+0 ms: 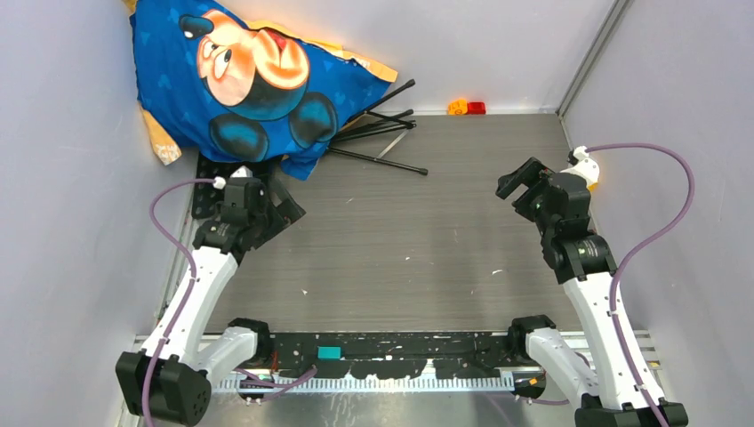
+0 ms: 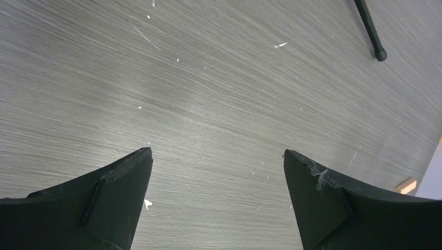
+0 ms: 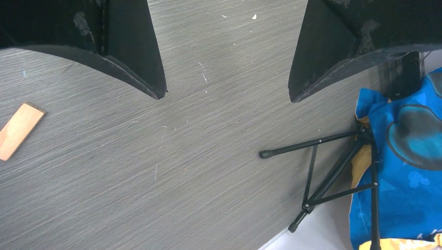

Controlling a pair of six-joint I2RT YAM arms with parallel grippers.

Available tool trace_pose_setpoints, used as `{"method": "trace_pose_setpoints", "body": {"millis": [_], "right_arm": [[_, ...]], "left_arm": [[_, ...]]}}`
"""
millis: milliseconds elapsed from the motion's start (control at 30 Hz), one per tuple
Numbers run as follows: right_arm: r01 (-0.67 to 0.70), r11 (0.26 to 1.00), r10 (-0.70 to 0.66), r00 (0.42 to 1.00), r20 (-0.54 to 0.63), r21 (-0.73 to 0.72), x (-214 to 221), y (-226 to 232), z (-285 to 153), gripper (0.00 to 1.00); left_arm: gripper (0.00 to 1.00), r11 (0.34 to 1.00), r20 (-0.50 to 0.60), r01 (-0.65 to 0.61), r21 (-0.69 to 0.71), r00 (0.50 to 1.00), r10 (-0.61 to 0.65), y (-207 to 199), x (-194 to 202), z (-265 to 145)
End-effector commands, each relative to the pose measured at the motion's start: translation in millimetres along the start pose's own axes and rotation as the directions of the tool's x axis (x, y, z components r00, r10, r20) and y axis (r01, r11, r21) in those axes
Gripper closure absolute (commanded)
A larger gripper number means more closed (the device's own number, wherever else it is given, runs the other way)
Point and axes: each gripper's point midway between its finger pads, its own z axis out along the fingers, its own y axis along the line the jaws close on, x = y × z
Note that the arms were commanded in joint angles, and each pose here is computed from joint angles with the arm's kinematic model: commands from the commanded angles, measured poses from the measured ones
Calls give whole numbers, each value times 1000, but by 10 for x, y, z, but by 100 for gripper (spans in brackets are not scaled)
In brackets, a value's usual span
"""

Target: Remove the pillowcase from the pillow

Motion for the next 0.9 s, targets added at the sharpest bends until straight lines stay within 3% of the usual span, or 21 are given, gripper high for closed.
{"method": "trace_pose_setpoints", "body": {"millis": [0, 233, 433, 633, 867], "right_arm": [[-29, 999, 29, 1000, -3, -32, -13, 90, 48, 8], [-33, 997, 29, 998, -58, -65, 104, 159, 107, 8], [-73, 991, 58, 990, -131, -114, 250, 259, 100, 8], [-87, 986, 56, 976, -209, -139, 384, 322, 76, 8], [-73, 983, 35, 976, -217, -170, 322, 418, 68, 8]], "left_arm": [[0, 999, 116, -26, -38, 993, 30, -33, -334, -141], [0, 998, 261, -42, -50, 964, 54, -222, -842, -117], [0, 997, 353, 65, -49, 935, -43, -432, -1438, 133], [0, 988, 479, 144, -61, 872, -98, -558, -2055, 319], [0, 978, 578, 206, -21, 801, -156, -567, -2853, 523]]}}
